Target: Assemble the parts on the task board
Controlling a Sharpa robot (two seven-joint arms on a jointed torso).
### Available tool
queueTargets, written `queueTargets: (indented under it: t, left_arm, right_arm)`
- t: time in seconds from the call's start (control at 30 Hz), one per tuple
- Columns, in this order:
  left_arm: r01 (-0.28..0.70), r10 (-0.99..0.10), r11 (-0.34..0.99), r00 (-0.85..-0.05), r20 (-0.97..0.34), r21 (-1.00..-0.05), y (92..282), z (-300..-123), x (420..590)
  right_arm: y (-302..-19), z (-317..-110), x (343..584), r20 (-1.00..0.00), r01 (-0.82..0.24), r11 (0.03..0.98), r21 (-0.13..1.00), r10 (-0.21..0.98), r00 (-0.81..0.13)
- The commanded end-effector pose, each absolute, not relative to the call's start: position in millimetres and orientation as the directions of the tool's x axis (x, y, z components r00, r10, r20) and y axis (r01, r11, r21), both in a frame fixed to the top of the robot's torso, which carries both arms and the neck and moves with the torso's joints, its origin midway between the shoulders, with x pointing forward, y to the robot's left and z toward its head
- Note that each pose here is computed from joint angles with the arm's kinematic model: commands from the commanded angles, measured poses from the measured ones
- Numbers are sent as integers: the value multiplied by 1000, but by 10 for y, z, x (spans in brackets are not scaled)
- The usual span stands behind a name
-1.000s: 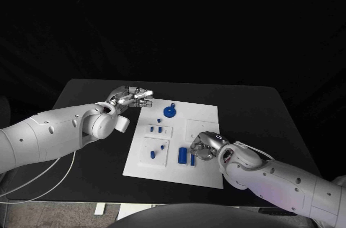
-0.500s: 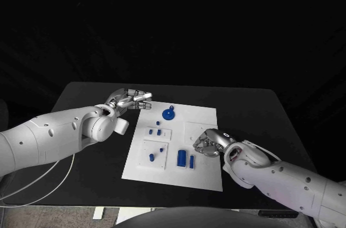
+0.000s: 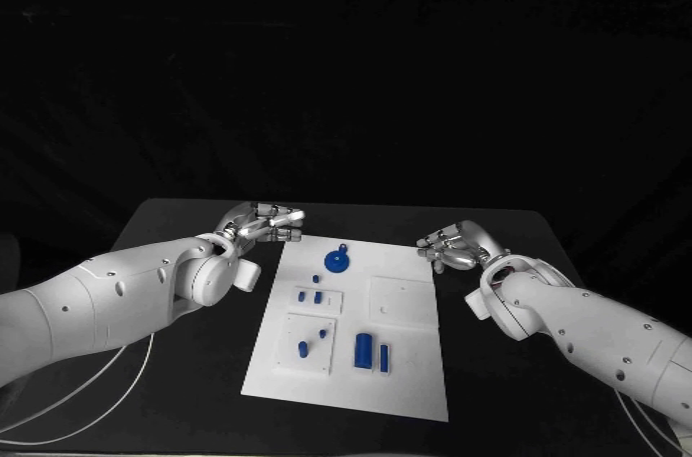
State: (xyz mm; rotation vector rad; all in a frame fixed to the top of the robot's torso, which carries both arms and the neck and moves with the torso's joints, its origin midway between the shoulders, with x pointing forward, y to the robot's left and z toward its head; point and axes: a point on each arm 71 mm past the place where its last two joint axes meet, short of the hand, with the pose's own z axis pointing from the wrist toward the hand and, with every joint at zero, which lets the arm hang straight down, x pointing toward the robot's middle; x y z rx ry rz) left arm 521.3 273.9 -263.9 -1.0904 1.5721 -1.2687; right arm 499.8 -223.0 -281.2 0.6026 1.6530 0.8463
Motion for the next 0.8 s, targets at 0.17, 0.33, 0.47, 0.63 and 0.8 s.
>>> queueTargets:
  t: [0.17,0.33,0.47,0.63,0.8]
  left_arm:
    - [-108,-979,54,-199,-32,-993,2772,-2589,5423]
    - [-102,-987,29,-161,-12,-994,2780,-2562,5528]
    - [-99,-989,18,-149,-3,-995,2774,-2549,5575]
    - [-107,-985,59,-167,-41,-992,2767,-2569,5565]
    - [-100,-987,51,-155,-35,-994,2687,-2573,5502]
  right_arm:
    - [-2465,-2809,5257,-192,91,212,973,963,-191]
    - [-2544,-2781,5368,-116,80,130,988,980,-163]
    - [-2585,-2745,5429,-93,65,104,992,984,-149]
    - [-2619,-2748,5437,-169,90,179,980,979,-111]
    - [-2540,-2665,5406,-150,63,157,986,983,-103]
